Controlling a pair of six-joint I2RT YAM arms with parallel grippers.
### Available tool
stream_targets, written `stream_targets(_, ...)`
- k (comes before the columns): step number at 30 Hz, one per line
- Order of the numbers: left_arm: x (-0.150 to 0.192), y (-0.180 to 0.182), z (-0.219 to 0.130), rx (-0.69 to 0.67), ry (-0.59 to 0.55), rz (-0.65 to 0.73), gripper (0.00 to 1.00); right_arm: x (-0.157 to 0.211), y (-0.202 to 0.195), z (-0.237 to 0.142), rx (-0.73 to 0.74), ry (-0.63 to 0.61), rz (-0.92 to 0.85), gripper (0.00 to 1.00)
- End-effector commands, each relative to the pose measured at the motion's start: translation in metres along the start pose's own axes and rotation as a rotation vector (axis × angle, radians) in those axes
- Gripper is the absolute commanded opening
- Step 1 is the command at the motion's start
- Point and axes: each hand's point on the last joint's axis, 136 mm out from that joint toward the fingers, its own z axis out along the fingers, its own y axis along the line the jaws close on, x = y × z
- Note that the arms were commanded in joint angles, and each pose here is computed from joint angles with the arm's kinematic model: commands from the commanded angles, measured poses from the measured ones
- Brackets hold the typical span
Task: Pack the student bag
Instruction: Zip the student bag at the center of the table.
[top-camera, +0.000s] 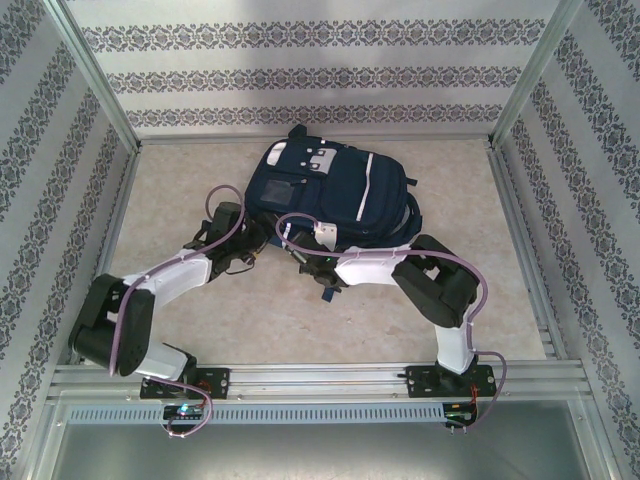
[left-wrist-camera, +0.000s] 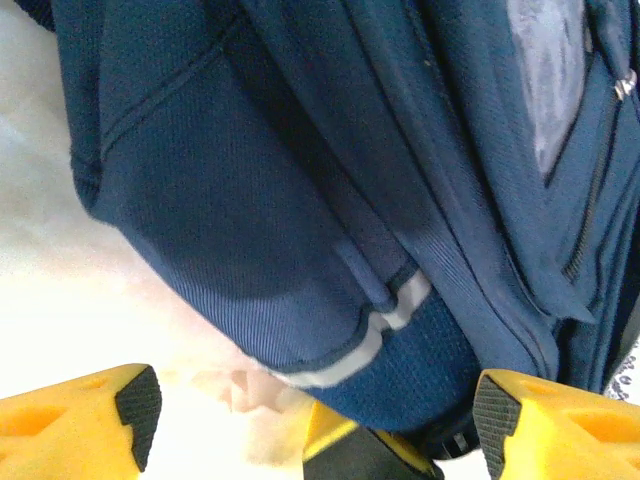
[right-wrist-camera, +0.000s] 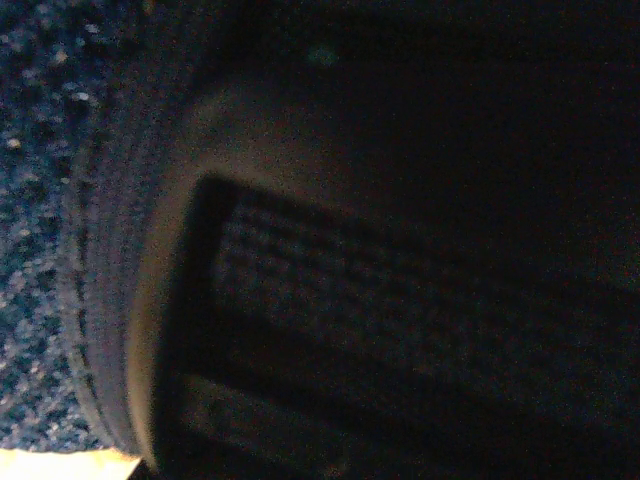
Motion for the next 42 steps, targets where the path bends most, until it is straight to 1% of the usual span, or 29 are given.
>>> stream_targets(1, -0.011, -0.009, 0.012, 0.055, -0.039, -0.006, 0.77, -0.014, 0.005, -0.009, -0.046, -0.031, 0.022, 0.0)
stream_targets(3, -0.011, -0.008, 0.019, 0.055, -0.037, -0.009, 0.72, -0.014, 0.006, -0.012, -0.058, -0.031, 0.022, 0.0)
stream_targets(5, -0.013, -0.003, 0.026, 0.042, -0.045, -0.011, 0.63, -0.014, 0.006, -0.014, -0.067, -0.028, 0.024, 0.0)
stream_targets(6, -0.014, -0.002, 0.028, 0.04, -0.047, -0.012, 0.59, -0.014, 0.006, -0.014, -0.071, -0.027, 0.024, 0.0)
stream_targets(10, -0.017, -0.002, 0.037, 0.039, -0.052, -0.017, 0.34, -0.013, 0.007, -0.02, -0.096, -0.023, 0.025, 0.0)
stream_targets(16, -0.028, -0.003, 0.035, 0.008, -0.089, 0.001, 0.07, -0.009, -0.005, -0.025, -0.08, -0.021, 0.014, 0.0)
stream_targets(18, -0.032, -0.006, 0.032, 0.004, -0.104, 0.008, 0.01, -0.007, -0.01, -0.027, -0.08, -0.021, 0.01, 0.0)
stream_targets(26, -0.042, 0.0, 0.023, -0.023, -0.133, 0.003, 0.0, -0.01, -0.031, -0.042, -0.072, -0.055, -0.001, 0.0)
stream_targets(42, -0.044, 0.003, 0.019, -0.043, -0.145, 0.003, 0.0, -0.003, -0.072, -0.056, -0.077, -0.09, -0.028, 0.0)
